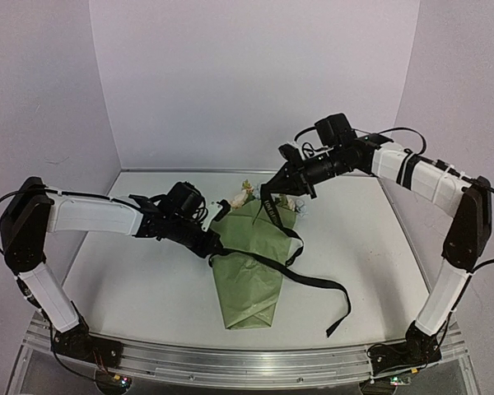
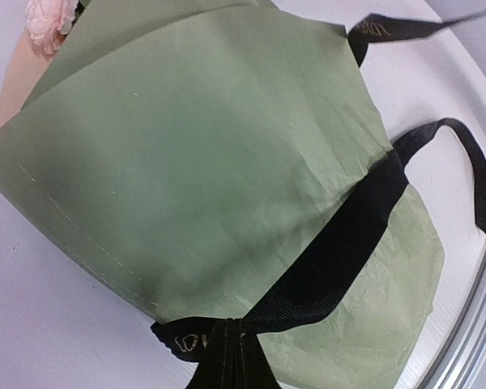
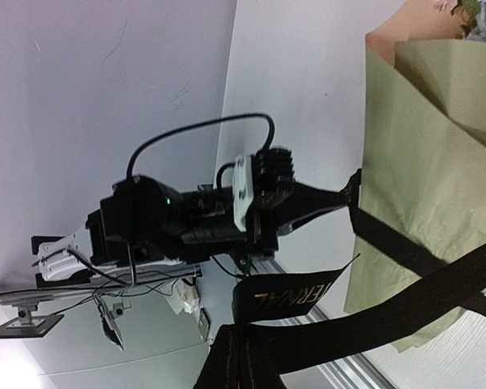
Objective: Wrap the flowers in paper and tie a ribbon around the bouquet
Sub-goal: Cross the ribbon over the folded bouquet.
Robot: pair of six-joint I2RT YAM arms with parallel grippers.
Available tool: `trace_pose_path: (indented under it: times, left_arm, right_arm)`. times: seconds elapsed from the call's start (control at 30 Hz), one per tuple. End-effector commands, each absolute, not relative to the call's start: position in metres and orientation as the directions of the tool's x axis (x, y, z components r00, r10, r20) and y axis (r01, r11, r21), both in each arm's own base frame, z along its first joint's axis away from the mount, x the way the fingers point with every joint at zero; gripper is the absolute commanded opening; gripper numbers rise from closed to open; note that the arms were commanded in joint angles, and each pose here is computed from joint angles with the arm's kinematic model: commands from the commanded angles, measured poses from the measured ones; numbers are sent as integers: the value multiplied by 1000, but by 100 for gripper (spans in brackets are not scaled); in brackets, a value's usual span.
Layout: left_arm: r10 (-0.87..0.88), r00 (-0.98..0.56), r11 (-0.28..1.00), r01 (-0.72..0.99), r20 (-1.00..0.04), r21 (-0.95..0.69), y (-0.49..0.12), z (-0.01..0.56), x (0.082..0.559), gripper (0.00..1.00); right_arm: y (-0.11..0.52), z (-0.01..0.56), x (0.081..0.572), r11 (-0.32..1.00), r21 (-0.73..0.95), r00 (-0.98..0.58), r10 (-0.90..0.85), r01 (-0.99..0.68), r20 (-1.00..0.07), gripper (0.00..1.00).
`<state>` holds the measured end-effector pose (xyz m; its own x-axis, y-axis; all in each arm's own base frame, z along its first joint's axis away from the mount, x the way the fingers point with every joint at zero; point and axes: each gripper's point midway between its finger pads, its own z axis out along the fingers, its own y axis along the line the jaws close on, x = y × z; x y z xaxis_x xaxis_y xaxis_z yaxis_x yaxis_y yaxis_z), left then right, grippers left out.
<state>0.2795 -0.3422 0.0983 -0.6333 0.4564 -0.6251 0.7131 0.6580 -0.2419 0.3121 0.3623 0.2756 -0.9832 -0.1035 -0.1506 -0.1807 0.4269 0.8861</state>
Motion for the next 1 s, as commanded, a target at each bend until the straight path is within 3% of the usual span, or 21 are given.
trace_pose_path:
  times: [0.0, 0.23, 0.53, 0.97]
  left_arm:
    - [368, -625, 621, 716, -689, -318, -353, 120, 292, 0]
    - [308, -639, 622, 696, -705, -359, -357, 129, 307, 0]
    - [279, -636, 602, 700, -719, -385, -359, 143, 307, 0]
    - [277, -625, 554, 724, -730, -410, -358, 159, 293, 0]
  right_arm:
    - [390, 284, 293, 332, 917, -970, -173, -221, -171, 0]
    - [414, 239, 276, 367, 911, -967, -232, -186, -104, 0]
    - [425, 149, 270, 519, 842, -970, -242, -149, -23, 0]
    - [390, 73, 280, 782, 569, -966, -226, -254, -121, 0]
